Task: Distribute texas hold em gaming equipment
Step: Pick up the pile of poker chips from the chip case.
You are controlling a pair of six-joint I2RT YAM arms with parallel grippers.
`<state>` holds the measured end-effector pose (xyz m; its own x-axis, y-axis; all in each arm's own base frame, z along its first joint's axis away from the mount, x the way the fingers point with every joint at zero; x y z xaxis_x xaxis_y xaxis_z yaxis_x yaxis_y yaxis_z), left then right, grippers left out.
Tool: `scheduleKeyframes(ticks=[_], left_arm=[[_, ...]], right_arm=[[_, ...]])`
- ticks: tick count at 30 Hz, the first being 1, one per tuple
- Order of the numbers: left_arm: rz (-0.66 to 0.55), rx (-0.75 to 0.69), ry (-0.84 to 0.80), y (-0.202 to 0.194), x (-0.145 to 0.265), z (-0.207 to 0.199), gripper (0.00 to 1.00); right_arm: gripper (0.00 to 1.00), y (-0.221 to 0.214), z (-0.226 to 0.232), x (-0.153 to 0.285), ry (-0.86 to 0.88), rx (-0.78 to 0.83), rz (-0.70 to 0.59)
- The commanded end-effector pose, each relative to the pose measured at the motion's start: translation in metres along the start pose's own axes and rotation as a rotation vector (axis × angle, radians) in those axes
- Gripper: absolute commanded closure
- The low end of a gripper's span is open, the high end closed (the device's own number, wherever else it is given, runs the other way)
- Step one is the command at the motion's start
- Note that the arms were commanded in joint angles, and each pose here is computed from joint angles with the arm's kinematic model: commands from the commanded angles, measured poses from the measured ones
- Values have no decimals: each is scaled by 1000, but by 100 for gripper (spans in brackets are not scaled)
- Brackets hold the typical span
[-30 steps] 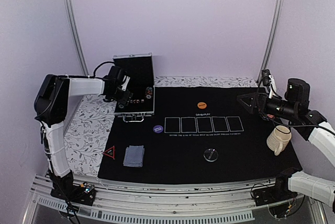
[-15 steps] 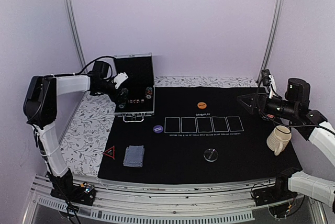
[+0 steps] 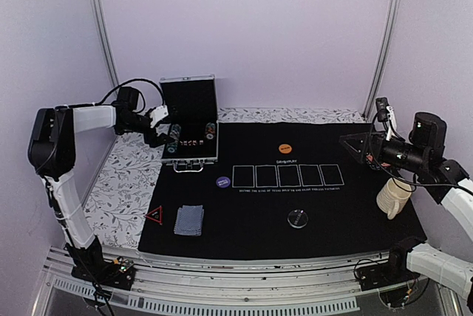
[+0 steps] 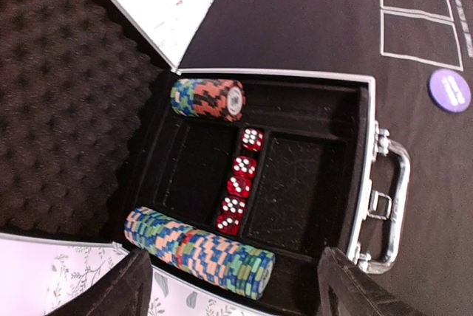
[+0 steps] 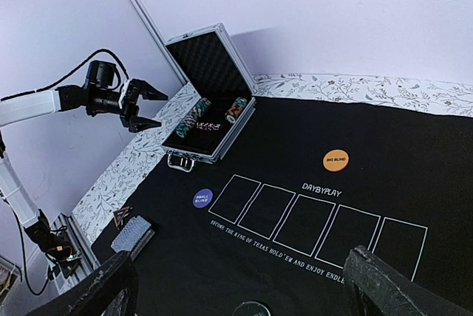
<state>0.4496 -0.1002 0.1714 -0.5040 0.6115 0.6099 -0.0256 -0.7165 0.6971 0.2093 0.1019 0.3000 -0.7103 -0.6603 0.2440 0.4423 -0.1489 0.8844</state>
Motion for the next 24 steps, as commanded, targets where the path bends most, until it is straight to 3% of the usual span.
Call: scheduleKeyframes(ticks=[1, 24], left_arm=[[23, -39, -72, -15, -3, -12, 21], [85, -90, -52, -27, -3, -13, 25]], right_arm=[[1, -5, -3, 2, -20, 7, 8], [1, -10, -8, -8, -15, -2, 57]])
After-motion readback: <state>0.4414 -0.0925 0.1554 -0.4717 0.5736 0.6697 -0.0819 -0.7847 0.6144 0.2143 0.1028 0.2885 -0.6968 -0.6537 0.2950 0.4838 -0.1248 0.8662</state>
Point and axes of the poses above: each gripper's point midway between its finger pads, its own x axis back along the fingers, its own z axis along the line the jaws close on, y = z × x, the point moved 7 cm from there along x, back along the fingers
